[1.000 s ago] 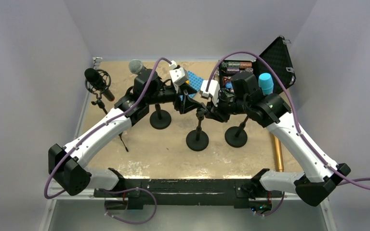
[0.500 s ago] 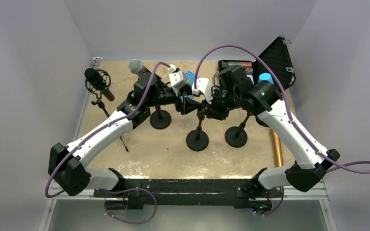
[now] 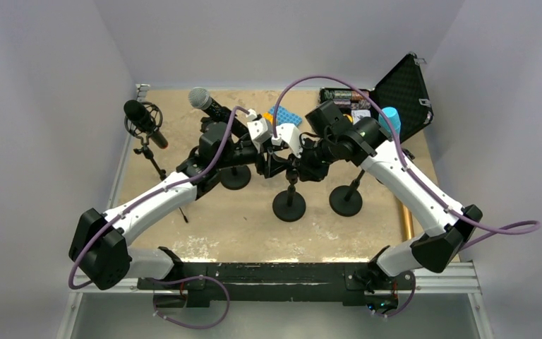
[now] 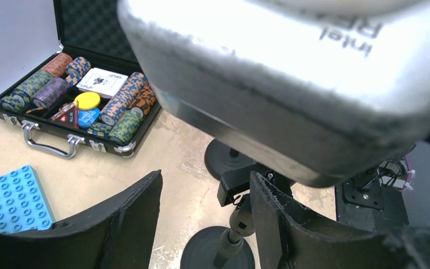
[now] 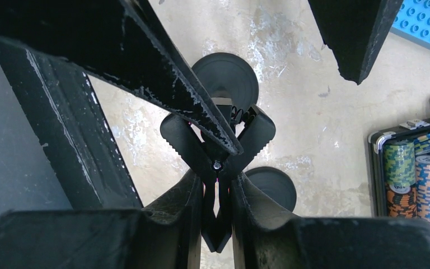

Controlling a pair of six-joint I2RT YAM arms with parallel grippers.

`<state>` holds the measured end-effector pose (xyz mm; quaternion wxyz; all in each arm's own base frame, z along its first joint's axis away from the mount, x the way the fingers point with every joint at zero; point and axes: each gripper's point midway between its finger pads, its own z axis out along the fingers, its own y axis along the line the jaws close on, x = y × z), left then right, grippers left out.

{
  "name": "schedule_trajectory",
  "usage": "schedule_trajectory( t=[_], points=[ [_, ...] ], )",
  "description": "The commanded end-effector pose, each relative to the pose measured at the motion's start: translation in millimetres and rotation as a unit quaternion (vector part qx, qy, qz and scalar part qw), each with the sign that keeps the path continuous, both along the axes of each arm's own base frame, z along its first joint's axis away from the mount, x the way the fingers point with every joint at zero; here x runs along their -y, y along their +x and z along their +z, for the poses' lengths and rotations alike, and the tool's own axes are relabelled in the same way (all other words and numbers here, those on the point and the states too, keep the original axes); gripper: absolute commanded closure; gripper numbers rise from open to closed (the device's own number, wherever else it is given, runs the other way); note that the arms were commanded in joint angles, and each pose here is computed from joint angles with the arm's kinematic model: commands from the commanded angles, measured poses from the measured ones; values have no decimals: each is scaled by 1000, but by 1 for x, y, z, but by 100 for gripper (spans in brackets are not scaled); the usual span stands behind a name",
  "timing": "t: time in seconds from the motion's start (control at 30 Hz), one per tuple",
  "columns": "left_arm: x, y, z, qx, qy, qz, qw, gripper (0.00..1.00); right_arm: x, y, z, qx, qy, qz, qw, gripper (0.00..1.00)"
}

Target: Remove the microphone from the stand

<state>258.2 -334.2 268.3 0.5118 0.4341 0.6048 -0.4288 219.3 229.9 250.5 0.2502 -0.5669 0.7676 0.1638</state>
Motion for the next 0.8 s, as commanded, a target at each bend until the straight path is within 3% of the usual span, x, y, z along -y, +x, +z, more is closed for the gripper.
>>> schedule_trajectory(
  t=[0.0,0.53,0.77],
  points=[
    [-20,-31,-114,-135,142,-14,981,38,9,-12,-3,-12,-11,-6,1000,100],
    [-23,-27,-133,-140,158,1,977,37,7,-15,-44,-52,-26,-17,998,100],
    [-32,-25,-77,-115,146,16,982,32,17,9,-27,9,4,-75,997,100]
  ],
)
